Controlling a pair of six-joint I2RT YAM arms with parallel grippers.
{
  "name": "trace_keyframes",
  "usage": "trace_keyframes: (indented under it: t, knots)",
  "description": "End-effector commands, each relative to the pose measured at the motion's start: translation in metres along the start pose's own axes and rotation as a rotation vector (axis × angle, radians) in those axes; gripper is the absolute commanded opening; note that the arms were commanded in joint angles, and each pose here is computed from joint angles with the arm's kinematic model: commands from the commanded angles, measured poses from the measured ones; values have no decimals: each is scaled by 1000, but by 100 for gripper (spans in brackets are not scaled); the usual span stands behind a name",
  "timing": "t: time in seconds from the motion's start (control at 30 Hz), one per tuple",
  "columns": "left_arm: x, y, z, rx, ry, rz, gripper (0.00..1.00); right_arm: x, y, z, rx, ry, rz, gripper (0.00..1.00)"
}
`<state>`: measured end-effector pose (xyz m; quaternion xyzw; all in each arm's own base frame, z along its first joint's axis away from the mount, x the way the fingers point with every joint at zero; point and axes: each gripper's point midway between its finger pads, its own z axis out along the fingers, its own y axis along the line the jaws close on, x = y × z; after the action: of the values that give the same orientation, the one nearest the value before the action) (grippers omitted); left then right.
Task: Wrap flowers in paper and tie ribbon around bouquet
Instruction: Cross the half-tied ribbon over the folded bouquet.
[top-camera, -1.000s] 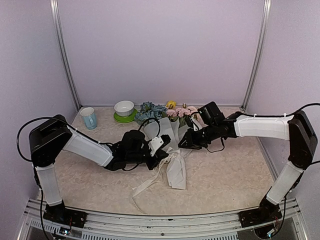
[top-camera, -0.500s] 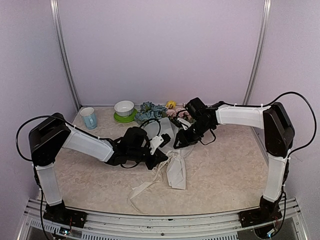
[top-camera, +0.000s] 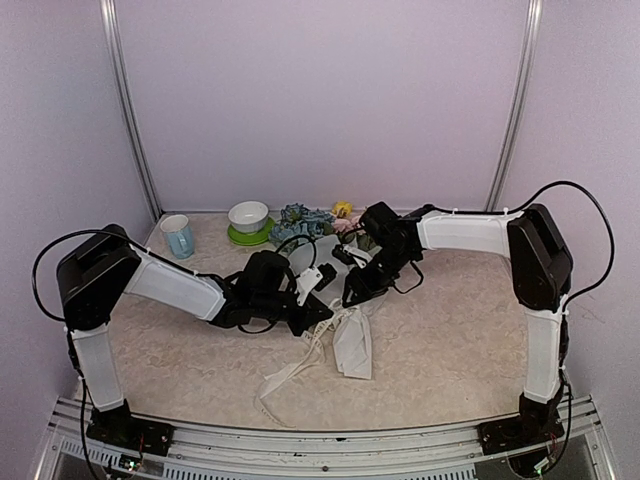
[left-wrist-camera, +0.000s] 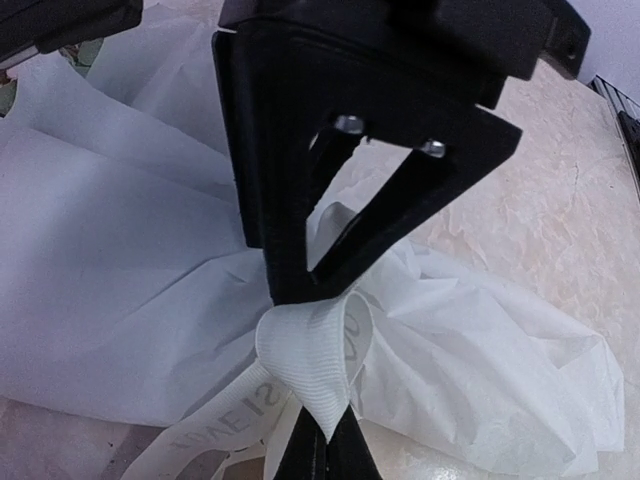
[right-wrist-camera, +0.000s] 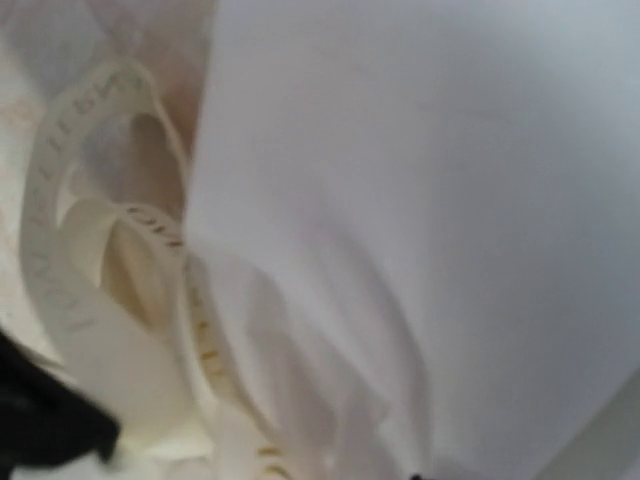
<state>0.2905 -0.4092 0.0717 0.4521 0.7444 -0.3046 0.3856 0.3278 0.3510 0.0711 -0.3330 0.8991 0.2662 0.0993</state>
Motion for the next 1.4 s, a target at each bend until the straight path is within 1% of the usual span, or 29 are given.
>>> trace_keyframes:
  t: [0.0, 0.03, 0.1, 0.13, 0.17, 0.2, 0.43, 0.57, 0.67, 0.8, 0.9, 1.13, 1.23, 1.37]
  knots:
    - [5, 3, -4, 3, 9, -19, 0, 1, 18, -3, -53, 18, -21, 33]
    - [5, 3, -4, 3, 11, -20, 0, 1, 18, -3, -54, 20, -17, 27]
    - [5, 3, -5, 3, 10, -18, 0, 2, 16, -3, -36, 17, -9, 12]
    - [5, 3, -4, 2, 12, -16, 0, 1, 15, -4, -31, 13, -7, 6]
    - [4, 5, -5, -11, 11, -15, 0, 0, 15, -5, -30, 9, -6, 1]
    - [3, 6, -4, -17, 13, -17, 0, -1, 16, -7, -27, 7, -2, 0]
    - [3, 2, -4, 3, 28, -7, 0, -18, 26, -24, -42, -61, -10, 0]
    - [5, -2, 1, -1, 59, 19, 0, -30, 33, -37, -49, -131, -28, 0]
    - [6, -2, 4, 4, 63, 16, 0, -32, 39, -42, -71, -161, -32, 0]
    - [-3, -4, 6, 13, 46, 22, 0, -29, 45, -40, -117, -166, -25, 0]
    - [-8, -2, 9, 5, 47, 20, 0, -22, 42, -34, -119, -149, -10, 0]
    - [5, 2, 16, 7, 108, 11, 0, -14, 26, -22, -49, -99, 1, 2]
    - [15, 5, 19, 9, 147, 6, 0, -19, 28, -27, -49, -112, -13, 2]
    - [17, 8, 17, 8, 157, -8, 0, -23, 32, -30, -64, -125, -27, 7]
